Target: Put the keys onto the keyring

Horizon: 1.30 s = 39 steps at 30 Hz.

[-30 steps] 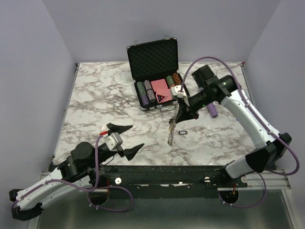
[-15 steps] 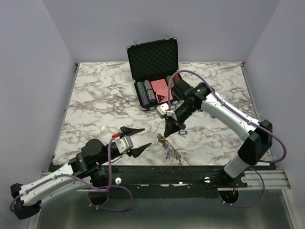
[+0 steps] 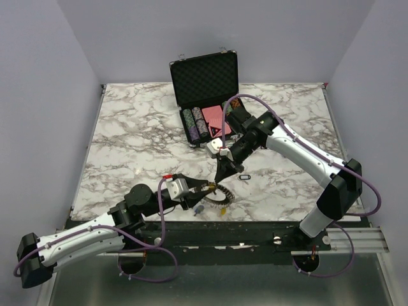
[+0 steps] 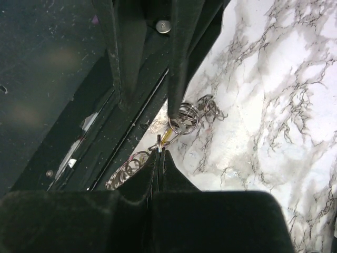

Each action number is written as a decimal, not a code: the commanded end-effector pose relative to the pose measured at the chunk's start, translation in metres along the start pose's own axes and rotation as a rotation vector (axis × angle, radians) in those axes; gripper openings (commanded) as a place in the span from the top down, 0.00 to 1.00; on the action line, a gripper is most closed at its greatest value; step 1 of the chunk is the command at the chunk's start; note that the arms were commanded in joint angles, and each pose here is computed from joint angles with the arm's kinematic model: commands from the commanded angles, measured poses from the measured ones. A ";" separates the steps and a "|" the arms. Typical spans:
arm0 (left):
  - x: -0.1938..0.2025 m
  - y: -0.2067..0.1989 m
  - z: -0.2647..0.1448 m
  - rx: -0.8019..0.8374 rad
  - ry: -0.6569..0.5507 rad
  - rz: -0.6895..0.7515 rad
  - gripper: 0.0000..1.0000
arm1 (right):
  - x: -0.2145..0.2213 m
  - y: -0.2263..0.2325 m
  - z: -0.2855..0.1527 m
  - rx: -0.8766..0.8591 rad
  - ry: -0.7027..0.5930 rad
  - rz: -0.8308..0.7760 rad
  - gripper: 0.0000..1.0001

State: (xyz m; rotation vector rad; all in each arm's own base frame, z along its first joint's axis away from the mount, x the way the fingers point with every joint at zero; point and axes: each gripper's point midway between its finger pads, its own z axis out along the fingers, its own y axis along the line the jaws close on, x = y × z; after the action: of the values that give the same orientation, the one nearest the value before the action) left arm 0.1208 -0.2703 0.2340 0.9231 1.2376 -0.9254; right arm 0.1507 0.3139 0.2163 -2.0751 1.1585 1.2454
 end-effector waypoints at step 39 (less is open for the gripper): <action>-0.010 0.054 -0.048 -0.396 0.041 -0.209 0.45 | 0.028 -0.047 0.031 0.164 0.064 0.301 1.00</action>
State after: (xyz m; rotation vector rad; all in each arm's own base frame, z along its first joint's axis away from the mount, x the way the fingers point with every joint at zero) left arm 0.1486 -0.2261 0.2496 0.6185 1.3654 -0.8186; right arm 0.1658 0.3248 0.1806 -1.9677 1.5016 1.2032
